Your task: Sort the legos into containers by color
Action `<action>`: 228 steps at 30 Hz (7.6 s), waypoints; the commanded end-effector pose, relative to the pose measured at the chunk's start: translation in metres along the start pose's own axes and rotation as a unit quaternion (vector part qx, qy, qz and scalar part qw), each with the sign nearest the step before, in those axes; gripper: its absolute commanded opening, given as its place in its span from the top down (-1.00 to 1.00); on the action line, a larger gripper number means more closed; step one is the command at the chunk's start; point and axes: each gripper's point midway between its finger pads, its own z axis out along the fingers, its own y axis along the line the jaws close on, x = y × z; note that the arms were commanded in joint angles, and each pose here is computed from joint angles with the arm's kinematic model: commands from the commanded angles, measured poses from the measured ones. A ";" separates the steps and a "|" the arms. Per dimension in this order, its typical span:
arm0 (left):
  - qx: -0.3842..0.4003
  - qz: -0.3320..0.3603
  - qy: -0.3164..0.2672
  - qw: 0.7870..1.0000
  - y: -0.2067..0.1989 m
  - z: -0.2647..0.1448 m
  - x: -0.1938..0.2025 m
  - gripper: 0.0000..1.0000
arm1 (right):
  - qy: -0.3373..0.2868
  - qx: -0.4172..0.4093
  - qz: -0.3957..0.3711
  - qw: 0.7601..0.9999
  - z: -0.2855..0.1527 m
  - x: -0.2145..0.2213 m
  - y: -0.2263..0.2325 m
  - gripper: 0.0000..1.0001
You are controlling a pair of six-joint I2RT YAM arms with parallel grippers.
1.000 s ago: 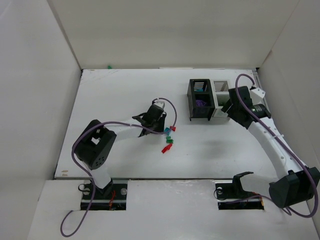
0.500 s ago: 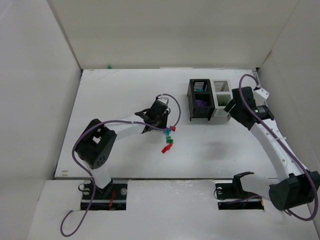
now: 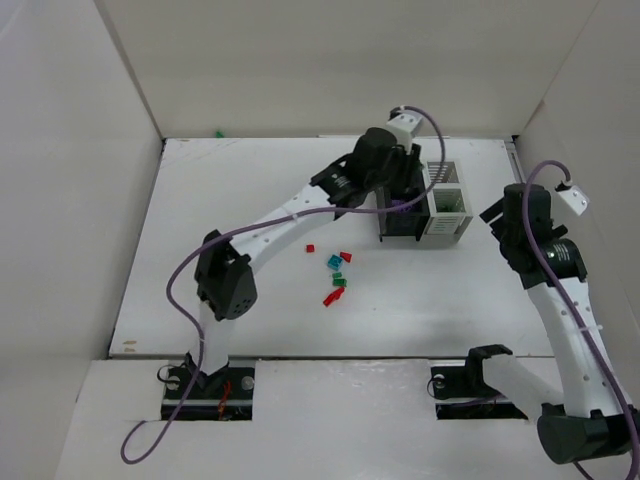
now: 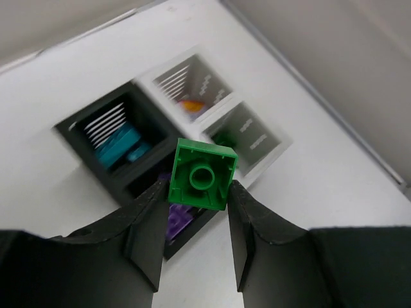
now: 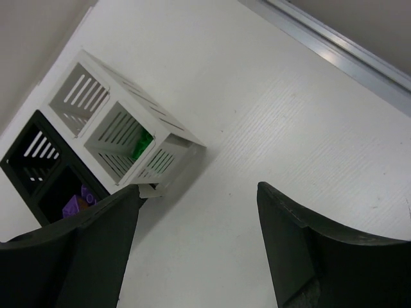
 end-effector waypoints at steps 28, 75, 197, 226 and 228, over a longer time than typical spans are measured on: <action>0.135 0.012 -0.047 0.990 -0.093 0.098 0.001 -0.84 | 0.004 -0.008 -0.008 1.000 -0.002 0.007 -0.012 -0.58; -0.255 -0.269 0.033 0.928 0.131 -0.250 0.213 -1.00 | 0.208 -0.392 -0.461 0.768 -0.063 0.353 0.180 -0.31; -0.178 -0.128 0.110 0.969 0.118 -0.144 0.194 -1.00 | 0.054 -0.118 -0.196 0.972 0.102 0.057 0.161 0.46; -0.127 -0.134 0.097 0.978 0.103 -0.149 0.190 -1.00 | 0.185 -0.356 -0.368 0.839 -0.058 0.212 0.144 -0.25; -0.140 -0.148 0.102 0.974 0.107 -0.159 0.201 -1.00 | 0.222 -0.402 -0.406 0.790 -0.088 0.258 0.136 -0.22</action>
